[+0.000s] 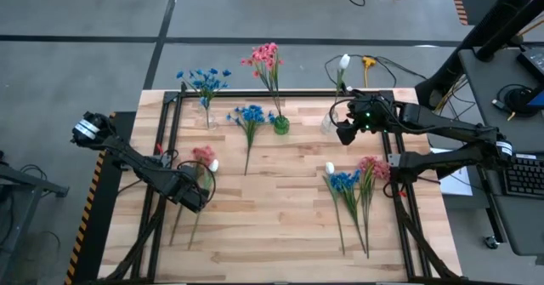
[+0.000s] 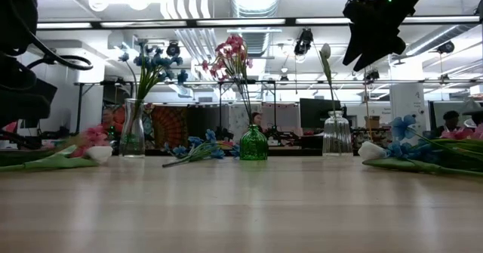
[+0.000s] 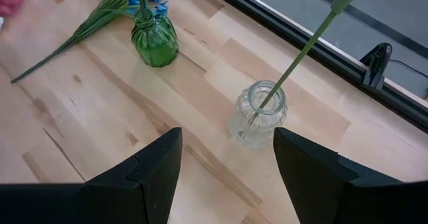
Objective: Sort flowers into vase by color
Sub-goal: Put the left pink flowers into the green vase
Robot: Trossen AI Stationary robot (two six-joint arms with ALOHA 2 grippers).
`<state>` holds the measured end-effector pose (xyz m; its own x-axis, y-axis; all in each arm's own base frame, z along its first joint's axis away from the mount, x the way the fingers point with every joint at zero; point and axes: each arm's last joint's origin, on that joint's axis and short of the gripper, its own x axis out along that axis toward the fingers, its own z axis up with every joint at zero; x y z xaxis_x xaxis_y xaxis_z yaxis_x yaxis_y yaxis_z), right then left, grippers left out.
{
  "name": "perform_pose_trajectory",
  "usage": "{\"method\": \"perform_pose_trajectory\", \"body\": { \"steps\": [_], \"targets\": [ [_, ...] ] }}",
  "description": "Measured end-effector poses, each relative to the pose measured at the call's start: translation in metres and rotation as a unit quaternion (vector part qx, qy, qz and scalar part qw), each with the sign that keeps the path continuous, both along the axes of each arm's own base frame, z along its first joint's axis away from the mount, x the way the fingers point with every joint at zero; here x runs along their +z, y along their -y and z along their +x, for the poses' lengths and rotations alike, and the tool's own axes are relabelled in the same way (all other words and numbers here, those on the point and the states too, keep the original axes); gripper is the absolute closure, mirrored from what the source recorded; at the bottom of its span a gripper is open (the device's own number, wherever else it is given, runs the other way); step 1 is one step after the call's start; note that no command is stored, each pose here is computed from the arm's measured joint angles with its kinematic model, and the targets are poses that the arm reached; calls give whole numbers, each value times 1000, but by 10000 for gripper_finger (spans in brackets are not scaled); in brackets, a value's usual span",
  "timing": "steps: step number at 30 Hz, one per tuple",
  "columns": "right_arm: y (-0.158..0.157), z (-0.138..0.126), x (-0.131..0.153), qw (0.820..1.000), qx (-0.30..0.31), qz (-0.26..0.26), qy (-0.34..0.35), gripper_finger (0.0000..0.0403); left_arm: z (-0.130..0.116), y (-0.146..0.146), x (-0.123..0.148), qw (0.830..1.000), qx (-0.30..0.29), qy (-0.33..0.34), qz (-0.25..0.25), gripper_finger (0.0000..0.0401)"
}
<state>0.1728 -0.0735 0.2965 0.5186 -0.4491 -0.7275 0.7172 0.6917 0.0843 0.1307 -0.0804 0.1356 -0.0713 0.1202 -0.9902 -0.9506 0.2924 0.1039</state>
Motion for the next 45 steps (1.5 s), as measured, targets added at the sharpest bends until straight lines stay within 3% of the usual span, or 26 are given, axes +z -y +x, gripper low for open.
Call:
{"method": "perform_pose_trajectory", "body": {
  "steps": [7,11,19,26,30,36,41,45],
  "targets": [
    [0,0,0,1000,7,-5,-4,174,4,2,14,1000,-7,7,29,399],
    [0,0,0,1000,13,-9,-7,174,10,5,33,999,-18,11,42,400],
    [-2,1,0,1000,16,-9,-6,174,15,4,83,992,-32,0,119,401],
    [-12,5,3,999,47,-17,8,174,31,8,137,968,-127,110,183,401],
    [-23,11,8,995,88,-33,37,174,44,12,168,923,-236,213,218,401],
    [-48,28,2,976,176,-76,103,174,55,17,202,808,-395,334,280,401],
    [-68,37,-8,952,241,-109,154,174,54,17,199,717,-482,378,332,401],
    [-83,43,-12,927,282,-140,205,174,57,14,186,673,-487,415,371,401]
  ]
}}
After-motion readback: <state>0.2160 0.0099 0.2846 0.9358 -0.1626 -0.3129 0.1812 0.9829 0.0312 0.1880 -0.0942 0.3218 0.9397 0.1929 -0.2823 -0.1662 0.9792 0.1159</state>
